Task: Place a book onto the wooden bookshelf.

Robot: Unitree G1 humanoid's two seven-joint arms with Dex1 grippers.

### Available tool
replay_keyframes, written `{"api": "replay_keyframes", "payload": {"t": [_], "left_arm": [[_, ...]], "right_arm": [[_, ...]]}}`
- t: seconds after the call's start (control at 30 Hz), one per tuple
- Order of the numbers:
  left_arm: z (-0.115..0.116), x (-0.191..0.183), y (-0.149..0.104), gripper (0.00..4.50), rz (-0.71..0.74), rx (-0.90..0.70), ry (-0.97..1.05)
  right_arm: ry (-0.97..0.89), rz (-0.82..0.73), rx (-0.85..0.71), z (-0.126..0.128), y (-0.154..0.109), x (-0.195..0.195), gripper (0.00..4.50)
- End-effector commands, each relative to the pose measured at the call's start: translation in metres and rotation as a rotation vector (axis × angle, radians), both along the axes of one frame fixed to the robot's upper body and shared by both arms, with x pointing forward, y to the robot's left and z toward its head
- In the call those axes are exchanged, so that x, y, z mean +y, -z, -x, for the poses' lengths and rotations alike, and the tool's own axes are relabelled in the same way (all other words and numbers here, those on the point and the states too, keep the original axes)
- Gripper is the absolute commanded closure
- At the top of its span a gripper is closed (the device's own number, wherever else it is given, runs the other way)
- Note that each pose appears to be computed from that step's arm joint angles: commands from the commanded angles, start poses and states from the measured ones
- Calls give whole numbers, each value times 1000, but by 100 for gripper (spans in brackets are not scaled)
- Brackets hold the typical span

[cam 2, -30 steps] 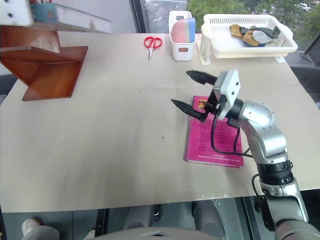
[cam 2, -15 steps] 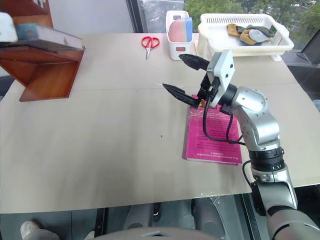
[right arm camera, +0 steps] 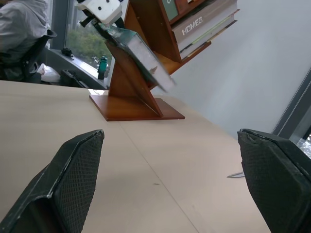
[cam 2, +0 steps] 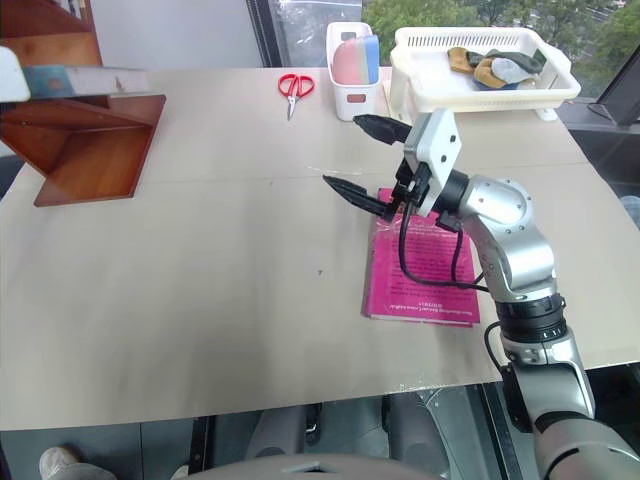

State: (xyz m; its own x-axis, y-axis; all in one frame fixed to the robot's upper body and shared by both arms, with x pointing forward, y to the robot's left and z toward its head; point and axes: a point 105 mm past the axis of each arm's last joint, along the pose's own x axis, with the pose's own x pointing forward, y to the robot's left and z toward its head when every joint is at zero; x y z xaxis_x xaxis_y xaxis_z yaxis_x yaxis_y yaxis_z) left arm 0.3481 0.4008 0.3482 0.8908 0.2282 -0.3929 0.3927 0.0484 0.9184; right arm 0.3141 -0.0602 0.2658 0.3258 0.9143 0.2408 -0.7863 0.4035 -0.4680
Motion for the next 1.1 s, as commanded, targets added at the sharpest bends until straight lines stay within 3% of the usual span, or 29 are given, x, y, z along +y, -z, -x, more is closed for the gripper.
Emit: {"api": "replay_keyframes", "payload": {"t": [0.03, 0.1, 0.4, 0.53, 0.6, 0.7, 0.77, 0.87, 0.9, 1.0, 1.03, 1.1], "left_arm": [[13, 7, -11, 49, 28, -68, 13], [17, 8, -15, 3, 24, -98, 29], [35, 2, -30, 3, 24, -221, 129], [42, -26, -48, 3, -11, -376, 333], [47, -39, -57, 3, 69, -435, 422], [61, -83, -67, 3, 416, -500, 687], [69, -128, -53, 3, 725, -416, 861], [72, -178, -19, 3, 1054, -316, 940], [67, -196, 6, 3, 1168, -269, 927], [64, -219, 47, 3, 1357, -197, 865], [59, -220, 69, 3, 1460, -179, 788], [58, -222, 111, 3, 1522, -114, 670]], "right_arm": [[-45, -59, -87, 8, -27, 1, 0], [-66, -94, -89, 9, -34, 4, 0], [-125, -166, -86, 8, -45, 10, 0], [-139, -186, -82, 8, -48, 11, 0], [-140, -187, -82, 8, -48, 10, 0], [-131, -183, -68, 6, -47, 7, 0], [-106, -146, -47, 5, -39, 6, 0], [-63, -93, 11, 3, -22, 0, 0], [-29, -67, 54, 1, -10, -7, 0], [43, -56, 121, -2, 7, -21, 0], [71, -41, 140, 1, 16, -28, 0], [113, -12, 185, 10, 33, -42, 0]]}}
